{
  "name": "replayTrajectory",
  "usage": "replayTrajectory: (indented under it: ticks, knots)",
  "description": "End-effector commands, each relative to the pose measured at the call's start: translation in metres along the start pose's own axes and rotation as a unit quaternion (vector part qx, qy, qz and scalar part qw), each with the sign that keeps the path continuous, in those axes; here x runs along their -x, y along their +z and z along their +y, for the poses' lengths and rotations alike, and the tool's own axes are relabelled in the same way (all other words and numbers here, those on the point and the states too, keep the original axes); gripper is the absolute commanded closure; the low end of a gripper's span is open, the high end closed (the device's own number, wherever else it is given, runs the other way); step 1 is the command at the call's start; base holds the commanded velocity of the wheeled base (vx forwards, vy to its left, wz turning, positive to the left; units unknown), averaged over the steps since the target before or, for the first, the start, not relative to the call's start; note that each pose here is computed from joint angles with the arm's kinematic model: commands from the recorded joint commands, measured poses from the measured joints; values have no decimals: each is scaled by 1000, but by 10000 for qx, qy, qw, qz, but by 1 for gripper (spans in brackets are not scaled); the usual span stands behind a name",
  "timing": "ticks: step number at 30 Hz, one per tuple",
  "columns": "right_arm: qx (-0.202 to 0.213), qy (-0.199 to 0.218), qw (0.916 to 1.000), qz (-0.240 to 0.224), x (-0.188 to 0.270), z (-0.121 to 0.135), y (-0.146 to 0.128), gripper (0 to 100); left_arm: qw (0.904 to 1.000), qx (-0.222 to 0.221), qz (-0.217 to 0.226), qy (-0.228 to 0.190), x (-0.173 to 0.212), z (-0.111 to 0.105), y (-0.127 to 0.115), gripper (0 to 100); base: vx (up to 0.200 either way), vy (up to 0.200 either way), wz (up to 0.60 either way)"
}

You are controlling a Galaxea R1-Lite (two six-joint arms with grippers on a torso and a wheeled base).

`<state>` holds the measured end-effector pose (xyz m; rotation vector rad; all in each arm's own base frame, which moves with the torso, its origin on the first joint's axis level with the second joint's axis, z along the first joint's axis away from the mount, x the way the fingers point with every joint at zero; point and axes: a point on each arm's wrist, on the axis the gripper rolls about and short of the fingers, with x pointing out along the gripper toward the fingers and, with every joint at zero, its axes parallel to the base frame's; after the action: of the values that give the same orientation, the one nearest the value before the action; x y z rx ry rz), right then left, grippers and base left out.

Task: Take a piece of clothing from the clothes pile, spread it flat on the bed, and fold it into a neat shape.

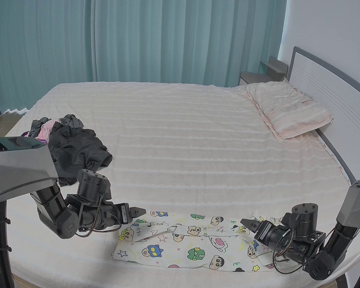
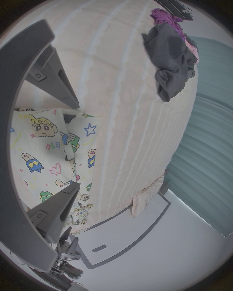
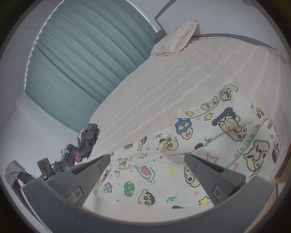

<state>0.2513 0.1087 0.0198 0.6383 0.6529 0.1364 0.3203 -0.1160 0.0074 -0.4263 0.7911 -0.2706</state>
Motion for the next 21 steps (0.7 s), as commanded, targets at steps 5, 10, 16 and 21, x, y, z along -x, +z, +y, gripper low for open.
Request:
replayTrajectory:
  ticks: [5, 10, 16, 21]
  knots:
    - [1, 3, 10000, -1, 0, 0, 0, 0, 9990, -168, 400, 112, -20, 4, -22, 0, 0, 0, 0]
    - [1, 3, 10000, -1, 0, 0, 0, 0, 9989, -201, 407, 102, -20, 3, -23, 0, 0, 0, 0]
    - [1, 3, 10000, -1, 0, 0, 0, 0, 9987, -199, 457, 124, -20, 4, -26, 0, 0, 0, 0]
    - [1, 3, 10000, -1, 0, 0, 0, 0, 9987, -183, 453, 141, -20, 5, -25, 100, 0, 0, 0]
